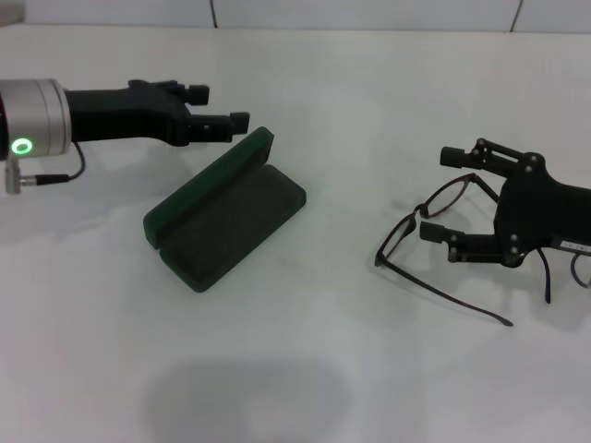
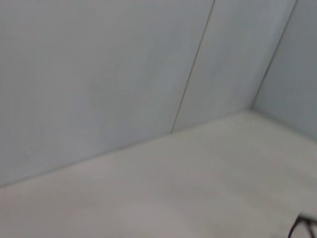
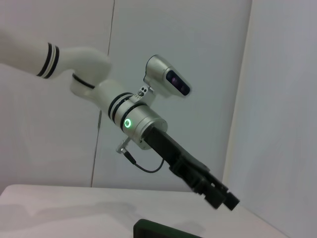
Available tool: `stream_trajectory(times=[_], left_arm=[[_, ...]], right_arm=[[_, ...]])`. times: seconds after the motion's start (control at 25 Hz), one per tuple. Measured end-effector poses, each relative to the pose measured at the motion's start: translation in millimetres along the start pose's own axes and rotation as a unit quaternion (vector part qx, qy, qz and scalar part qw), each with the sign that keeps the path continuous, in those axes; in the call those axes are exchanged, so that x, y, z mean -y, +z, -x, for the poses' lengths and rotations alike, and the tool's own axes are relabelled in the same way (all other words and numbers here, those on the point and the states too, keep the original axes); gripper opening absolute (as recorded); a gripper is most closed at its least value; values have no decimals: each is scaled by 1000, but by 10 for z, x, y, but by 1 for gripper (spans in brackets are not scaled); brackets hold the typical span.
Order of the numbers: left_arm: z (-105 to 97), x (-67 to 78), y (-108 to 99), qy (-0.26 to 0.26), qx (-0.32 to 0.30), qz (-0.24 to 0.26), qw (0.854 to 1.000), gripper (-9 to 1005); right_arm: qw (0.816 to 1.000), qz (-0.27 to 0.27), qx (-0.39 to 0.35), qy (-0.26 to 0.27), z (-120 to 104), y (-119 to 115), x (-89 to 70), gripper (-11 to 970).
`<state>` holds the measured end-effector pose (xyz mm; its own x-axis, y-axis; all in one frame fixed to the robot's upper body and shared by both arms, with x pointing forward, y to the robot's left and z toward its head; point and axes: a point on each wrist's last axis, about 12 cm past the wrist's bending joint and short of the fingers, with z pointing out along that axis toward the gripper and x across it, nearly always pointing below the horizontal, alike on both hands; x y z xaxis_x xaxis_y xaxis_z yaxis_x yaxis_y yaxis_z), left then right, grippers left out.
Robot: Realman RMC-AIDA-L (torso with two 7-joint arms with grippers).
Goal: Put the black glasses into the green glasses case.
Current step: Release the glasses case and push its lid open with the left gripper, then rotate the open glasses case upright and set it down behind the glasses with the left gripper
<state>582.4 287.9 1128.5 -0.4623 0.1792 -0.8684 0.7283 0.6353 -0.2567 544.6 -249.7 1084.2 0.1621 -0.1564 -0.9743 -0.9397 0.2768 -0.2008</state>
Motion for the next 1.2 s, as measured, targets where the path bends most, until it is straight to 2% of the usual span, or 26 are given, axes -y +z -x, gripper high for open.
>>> stream_trajectory(times=[0.2, 0.56, 0.8, 1.08, 1.2], left_arm=[[23, 7, -19, 5, -68, 28, 997, 820], [-52, 119, 109, 8, -155, 27, 988, 805], [-74, 147, 168, 11, -174, 28, 984, 795], [-53, 139, 173, -10, -170, 35, 985, 784], [-46, 137, 173, -9, -170, 35, 985, 642]], right_arm=[[1000, -3, -2, -1, -10, -8, -2, 871], [1000, -2, -2, -5, -6, -2, 5, 871], [1000, -2, -2, -10, -6, 5, 4, 870], [1000, 0, -4, -10, -14, 2, -6, 870], [1000, -1, -5, -9, -20, -5, -13, 870]])
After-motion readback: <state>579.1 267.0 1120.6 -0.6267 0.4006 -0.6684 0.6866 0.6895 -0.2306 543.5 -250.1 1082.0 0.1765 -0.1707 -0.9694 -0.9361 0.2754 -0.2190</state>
